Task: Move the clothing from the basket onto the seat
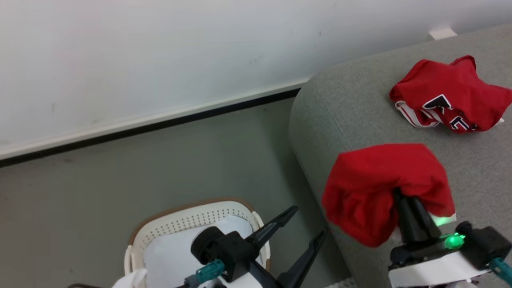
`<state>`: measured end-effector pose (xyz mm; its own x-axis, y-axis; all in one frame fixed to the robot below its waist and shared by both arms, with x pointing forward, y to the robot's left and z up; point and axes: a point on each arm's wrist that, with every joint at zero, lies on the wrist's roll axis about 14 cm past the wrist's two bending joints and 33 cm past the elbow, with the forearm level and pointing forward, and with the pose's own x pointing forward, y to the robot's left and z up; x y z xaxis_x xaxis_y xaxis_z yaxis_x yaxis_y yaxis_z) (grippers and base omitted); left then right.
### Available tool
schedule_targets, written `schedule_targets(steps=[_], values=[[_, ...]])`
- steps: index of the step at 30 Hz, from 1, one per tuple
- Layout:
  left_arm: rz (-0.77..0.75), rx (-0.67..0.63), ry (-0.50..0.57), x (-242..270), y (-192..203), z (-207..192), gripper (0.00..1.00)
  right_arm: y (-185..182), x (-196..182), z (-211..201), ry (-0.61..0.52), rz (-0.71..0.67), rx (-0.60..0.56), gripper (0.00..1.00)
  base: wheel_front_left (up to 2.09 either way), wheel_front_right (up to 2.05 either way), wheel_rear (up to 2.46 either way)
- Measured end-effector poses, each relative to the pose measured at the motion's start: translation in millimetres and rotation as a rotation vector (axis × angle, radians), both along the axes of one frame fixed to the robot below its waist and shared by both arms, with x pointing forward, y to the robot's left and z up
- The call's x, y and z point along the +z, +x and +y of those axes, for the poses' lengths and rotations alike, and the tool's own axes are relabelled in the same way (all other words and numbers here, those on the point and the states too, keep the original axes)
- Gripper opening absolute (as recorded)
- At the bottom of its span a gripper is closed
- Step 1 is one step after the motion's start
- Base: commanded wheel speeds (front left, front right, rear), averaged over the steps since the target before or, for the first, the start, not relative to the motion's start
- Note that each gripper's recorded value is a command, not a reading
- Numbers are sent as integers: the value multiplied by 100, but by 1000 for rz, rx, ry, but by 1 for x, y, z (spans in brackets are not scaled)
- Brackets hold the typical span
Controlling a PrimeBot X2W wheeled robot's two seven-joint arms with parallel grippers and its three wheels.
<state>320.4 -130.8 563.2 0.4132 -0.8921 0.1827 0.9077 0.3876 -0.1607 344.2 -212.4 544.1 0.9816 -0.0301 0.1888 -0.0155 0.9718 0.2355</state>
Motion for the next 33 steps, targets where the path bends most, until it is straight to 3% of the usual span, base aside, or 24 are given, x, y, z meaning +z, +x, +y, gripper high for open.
schedule_targets(steps=[3,14,18,20,26,31,32,33], values=[[8,-24,-1,-6,9,-1,100,13,7,-21,69,-27,-70,0,0,0,0],[43,36,2,-50,84,31,100,127,48,-99,11,-145,-210,0,0,0,0],[52,76,22,-76,114,47,100,171,55,-143,152,-196,-309,0,0,0,0],[61,87,32,-89,125,53,100,184,50,-174,166,-201,-392,0,0,0,0],[117,116,40,-127,146,65,100,197,-13,-236,175,-93,-605,0,0,0,0],[165,153,57,-147,151,74,100,187,-85,-242,234,37,-708,0,0,0,0],[172,163,59,-148,152,75,100,183,-93,-242,246,51,-720,9,0,0,0],[179,177,57,-148,153,77,100,179,-97,-242,249,64,-731,39,0,0,0]])
